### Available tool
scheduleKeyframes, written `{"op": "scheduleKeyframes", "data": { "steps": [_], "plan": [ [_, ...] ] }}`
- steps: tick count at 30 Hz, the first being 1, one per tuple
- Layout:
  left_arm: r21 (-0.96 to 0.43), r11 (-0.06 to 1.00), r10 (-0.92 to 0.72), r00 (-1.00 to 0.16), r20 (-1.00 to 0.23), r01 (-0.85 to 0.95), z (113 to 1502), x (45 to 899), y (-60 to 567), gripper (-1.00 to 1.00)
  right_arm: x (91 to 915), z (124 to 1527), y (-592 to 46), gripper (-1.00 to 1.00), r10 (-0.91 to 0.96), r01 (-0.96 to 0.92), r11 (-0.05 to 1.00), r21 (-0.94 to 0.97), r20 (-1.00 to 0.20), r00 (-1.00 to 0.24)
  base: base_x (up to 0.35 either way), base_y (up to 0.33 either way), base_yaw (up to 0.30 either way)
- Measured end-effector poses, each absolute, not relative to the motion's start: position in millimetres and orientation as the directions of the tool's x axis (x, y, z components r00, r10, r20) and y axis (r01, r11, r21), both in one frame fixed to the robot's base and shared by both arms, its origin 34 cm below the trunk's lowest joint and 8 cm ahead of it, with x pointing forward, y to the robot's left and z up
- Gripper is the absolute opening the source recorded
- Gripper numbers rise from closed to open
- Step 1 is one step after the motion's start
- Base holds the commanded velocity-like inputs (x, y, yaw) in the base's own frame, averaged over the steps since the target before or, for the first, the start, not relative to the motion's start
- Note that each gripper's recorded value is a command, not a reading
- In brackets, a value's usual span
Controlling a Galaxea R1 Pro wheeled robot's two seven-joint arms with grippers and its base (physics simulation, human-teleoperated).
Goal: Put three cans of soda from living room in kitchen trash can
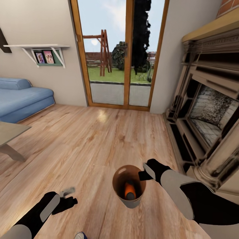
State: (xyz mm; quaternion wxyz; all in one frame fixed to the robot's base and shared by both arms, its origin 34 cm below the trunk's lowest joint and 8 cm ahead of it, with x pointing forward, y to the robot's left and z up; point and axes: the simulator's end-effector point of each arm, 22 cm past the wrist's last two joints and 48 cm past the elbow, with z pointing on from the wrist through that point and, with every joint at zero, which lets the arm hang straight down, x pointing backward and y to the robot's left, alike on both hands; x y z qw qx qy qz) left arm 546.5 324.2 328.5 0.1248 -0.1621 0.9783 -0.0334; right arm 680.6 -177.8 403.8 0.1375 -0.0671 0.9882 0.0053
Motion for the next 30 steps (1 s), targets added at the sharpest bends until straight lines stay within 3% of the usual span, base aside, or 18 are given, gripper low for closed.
{"op": "scheduleKeyframes", "data": {
  "steps": [7, 30],
  "plan": [
    [-0.107, 0.944, -0.329, -0.911, -0.248, -0.312, 329.4, 549.6, 325.2, 1.00, 680.7, 403.9, -177.5, -1.00, -0.130, -0.133, 0.991, -0.007, -0.273, -0.953, 0.118, 0.054, 0.000],
    [-0.105, 0.944, -0.330, -0.910, -0.253, -0.313, 329.5, 550.4, 326.1, 1.00, 680.7, 403.9, -177.4, -1.00, -0.129, -0.133, 0.991, -0.006, -0.273, -0.953, -0.027, 0.016, 0.000]
  ]
}}
